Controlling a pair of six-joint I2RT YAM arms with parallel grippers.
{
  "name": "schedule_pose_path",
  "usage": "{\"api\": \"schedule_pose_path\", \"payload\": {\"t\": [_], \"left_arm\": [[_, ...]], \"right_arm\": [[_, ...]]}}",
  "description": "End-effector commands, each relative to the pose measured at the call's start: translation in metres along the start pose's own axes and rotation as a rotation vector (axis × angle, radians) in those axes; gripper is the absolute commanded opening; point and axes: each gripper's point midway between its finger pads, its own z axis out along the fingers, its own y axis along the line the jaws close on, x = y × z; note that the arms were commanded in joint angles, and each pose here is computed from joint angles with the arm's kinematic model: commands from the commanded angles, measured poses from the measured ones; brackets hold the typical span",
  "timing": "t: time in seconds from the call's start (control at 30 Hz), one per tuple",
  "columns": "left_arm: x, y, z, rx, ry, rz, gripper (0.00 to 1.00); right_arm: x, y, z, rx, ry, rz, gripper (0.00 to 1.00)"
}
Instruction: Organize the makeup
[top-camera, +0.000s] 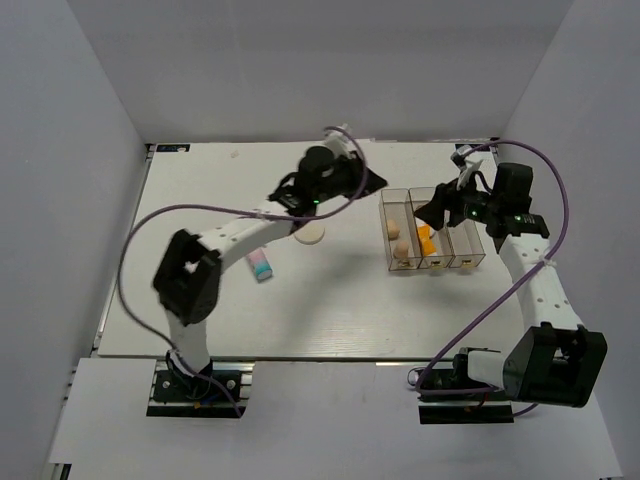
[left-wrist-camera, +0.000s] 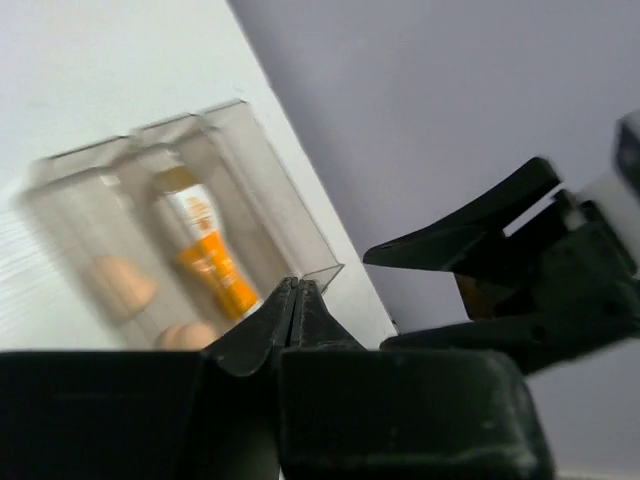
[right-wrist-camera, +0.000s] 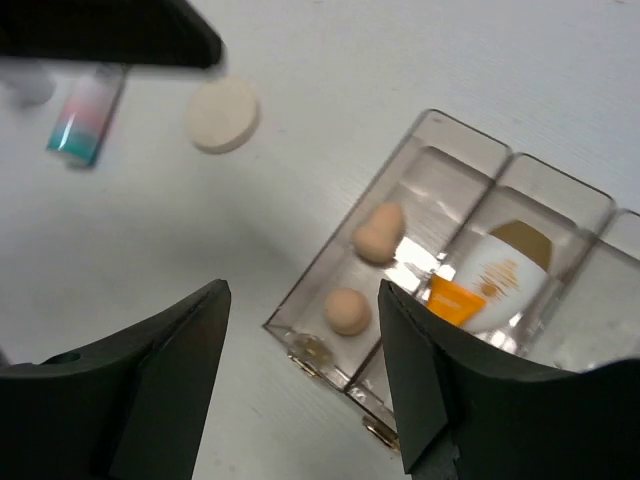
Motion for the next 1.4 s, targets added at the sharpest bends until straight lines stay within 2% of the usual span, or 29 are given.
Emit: {"api": "schedule_pose_path", "payload": {"t": [0.0, 0.03, 0.07, 0.1, 0.13, 0.2, 0.23, 0.33, 0.43, 0.5, 0.53, 0.57, 0.6, 0.63, 0.67, 0.73, 0.8, 0.87, 1.07, 1.1, 1.2, 1.33, 1.37], "left_arm": [[-0.034, 0.007, -0.079, -0.137, -0.07, 0.036, 0.08], [-0.008, 0.05, -0.103, -0.299, -0.034, 0.005, 0.08], [-0.02, 0.041, -0.132, -0.323, -0.078, 0.012, 0.09], [-0.01, 0.057, -0.153, -0.412, -0.056, -0.001, 0.14], [-0.005, 0.08, -0.175, -0.519, -0.082, 0.001, 0.2], [-0.006, 0.078, -0.217, -0.587, -0.111, 0.006, 0.3], [-0.005, 0.085, -0.231, -0.636, -0.128, 0.011, 0.42], [-0.008, 0.074, -0.276, -0.681, -0.179, 0.018, 0.61], [-0.013, 0.056, -0.316, -0.669, -0.249, 0.026, 0.68], [-0.01, 0.052, -0.339, -0.689, -0.265, 0.037, 0.71], [-0.013, 0.043, -0.356, -0.673, -0.304, 0.036, 0.72], [-0.006, 0.047, -0.369, -0.707, -0.298, 0.03, 0.74], [-0.004, 0.045, -0.379, -0.712, -0.307, 0.022, 0.75], [-0.004, 0.039, -0.392, -0.7, -0.339, -0.001, 0.76], [0.004, 0.042, -0.403, -0.723, -0.324, -0.015, 0.78], [0.008, 0.038, -0.42, -0.72, -0.346, -0.044, 0.8], [0.014, 0.039, -0.433, -0.743, -0.352, -0.077, 0.81], [0.016, 0.038, -0.444, -0.757, -0.363, -0.1, 0.81], [0.02, 0.043, -0.449, -0.789, -0.359, -0.119, 0.82], [0.021, 0.044, -0.447, -0.796, -0.352, -0.119, 0.82], [0.024, 0.049, -0.444, -0.808, -0.337, -0.117, 0.82], [0.028, 0.054, -0.436, -0.804, -0.325, -0.112, 0.82], [0.029, 0.055, -0.434, -0.797, -0.323, -0.114, 0.82]], "right_arm": [[-0.01, 0.044, 0.003, -0.251, -0.024, -0.118, 0.67], [-0.008, 0.045, 0.005, -0.26, -0.011, -0.124, 0.67], [-0.001, 0.054, 0.014, -0.29, 0.023, -0.149, 0.66], [0.003, 0.063, 0.021, -0.318, 0.047, -0.165, 0.66], [0.007, 0.065, 0.026, -0.322, 0.069, -0.171, 0.66], [0.014, 0.081, 0.043, -0.364, 0.112, -0.183, 0.65], [0.02, 0.08, 0.052, -0.356, 0.142, -0.179, 0.64], [0.028, 0.106, 0.079, -0.391, 0.207, -0.204, 0.63], [0.04, 0.155, 0.112, -0.464, 0.282, -0.201, 0.64], [0.03, 0.167, 0.131, -0.453, 0.287, -0.169, 0.69], [0.045, 0.187, 0.149, -0.474, 0.343, -0.115, 0.72], [0.045, 0.193, 0.159, -0.471, 0.358, -0.09, 0.79], [0.03, 0.197, 0.171, -0.456, 0.33, -0.079, 0.79], [0.046, 0.214, 0.186, -0.47, 0.377, -0.038, 0.8], [0.047, 0.218, 0.196, -0.45, 0.388, -0.003, 0.85], [0.051, 0.239, 0.222, -0.406, 0.401, 0.041, 0.89], [0.063, 0.248, 0.242, -0.356, 0.421, 0.061, 0.89], [0.058, 0.277, 0.252, -0.363, 0.404, 0.083, 0.89], [0.059, 0.298, 0.285, -0.293, 0.362, 0.09, 0.89], [0.055, 0.289, 0.29, -0.228, 0.335, 0.076, 0.89], [0.041, 0.26, 0.296, -0.104, 0.27, 0.007, 0.82], [0.035, 0.205, 0.297, 0.037, 0.242, -0.058, 0.6], [0.036, 0.179, 0.292, 0.076, 0.249, -0.053, 0.55]]}}
